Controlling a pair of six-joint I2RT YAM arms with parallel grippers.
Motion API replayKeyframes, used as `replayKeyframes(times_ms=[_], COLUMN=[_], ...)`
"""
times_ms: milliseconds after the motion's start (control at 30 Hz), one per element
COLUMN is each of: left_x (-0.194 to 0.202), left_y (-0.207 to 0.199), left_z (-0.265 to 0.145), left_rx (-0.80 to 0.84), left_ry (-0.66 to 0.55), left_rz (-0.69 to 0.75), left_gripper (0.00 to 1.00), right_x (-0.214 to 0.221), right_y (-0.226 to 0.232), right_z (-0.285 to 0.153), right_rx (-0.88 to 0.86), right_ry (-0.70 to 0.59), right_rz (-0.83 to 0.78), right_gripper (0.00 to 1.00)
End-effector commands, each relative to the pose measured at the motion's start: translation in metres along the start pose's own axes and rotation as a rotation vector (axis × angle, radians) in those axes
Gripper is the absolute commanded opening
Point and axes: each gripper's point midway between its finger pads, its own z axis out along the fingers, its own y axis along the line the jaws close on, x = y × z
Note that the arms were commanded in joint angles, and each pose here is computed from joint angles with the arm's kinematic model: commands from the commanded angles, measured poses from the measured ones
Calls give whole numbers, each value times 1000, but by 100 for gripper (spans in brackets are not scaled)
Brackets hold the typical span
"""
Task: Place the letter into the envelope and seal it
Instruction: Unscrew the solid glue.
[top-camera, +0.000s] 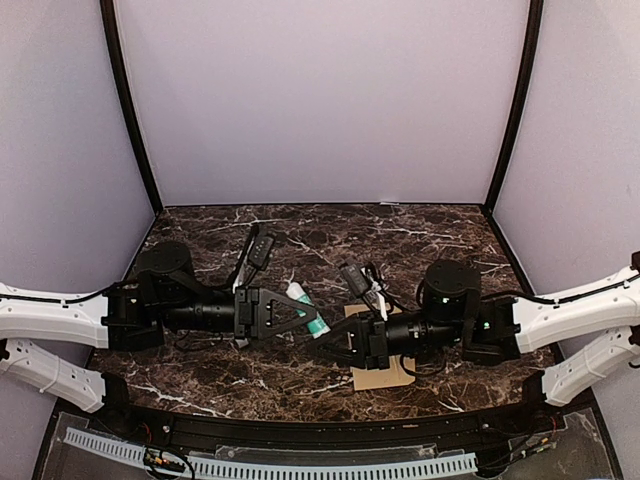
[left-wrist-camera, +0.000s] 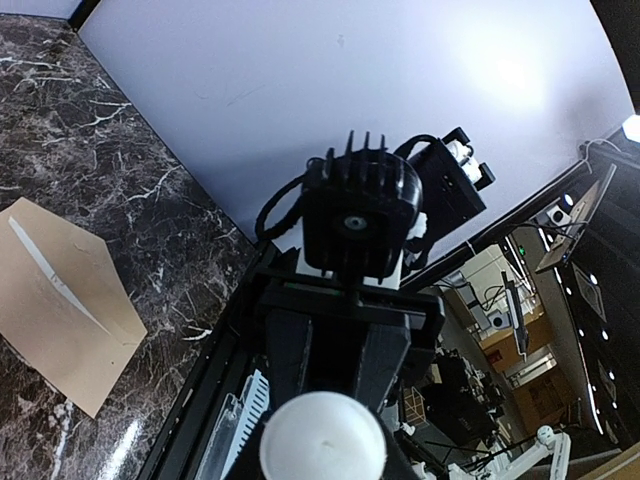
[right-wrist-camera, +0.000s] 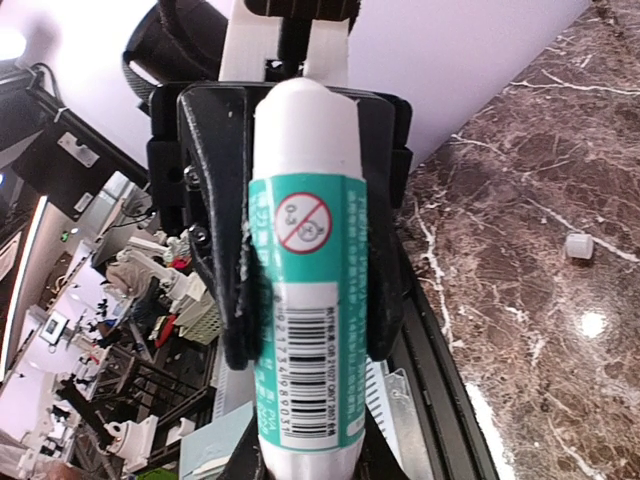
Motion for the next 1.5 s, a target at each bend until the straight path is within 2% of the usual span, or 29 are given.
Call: replayKeyframes(times_ms=[0,100,200,267,367,467,733,1133,1367,1467], left_x=[3,-1,-11,-20,-29,-30,-27,-23,-22,-22], left_y=[-33,-34,-28,-18,-6,2,8,5,4,3], left_z=[-4,-5,-7,-9,-14,-15,-13,-8,-8,-8], left_rx=[141,139,83,23,-40,-65,-73,-46,-42,-36], left_ry=[54,28,-20,-67,-124,-135,-125,-86,-82,-77], left_rz=[91,95,74,46,5,-35,-69,-71,-69,-59], left_gripper=[0,0,0,0,0,0,0,0,0,0], right_x=[-25,-25,-25,-23,-21,-22,-23,-34,-35,-35], right_y=[34,32,24,10,0,-4,-6,-9,-3,0], right_z=[-12,-15,-19,-21,-25,-24,-13,-3,-2,-4], right_rx=[-183,-182,-132,-55,17,64,176,237,209,189], right_ry=[-69,-76,-95,-101,-102,-96,-83,-103,-100,-109], right_rz=[1,-1,-23,-31,-58,-86,-160,-185,-187,-175], right_gripper=[7,14,50,62,69,72,65,52,24,16])
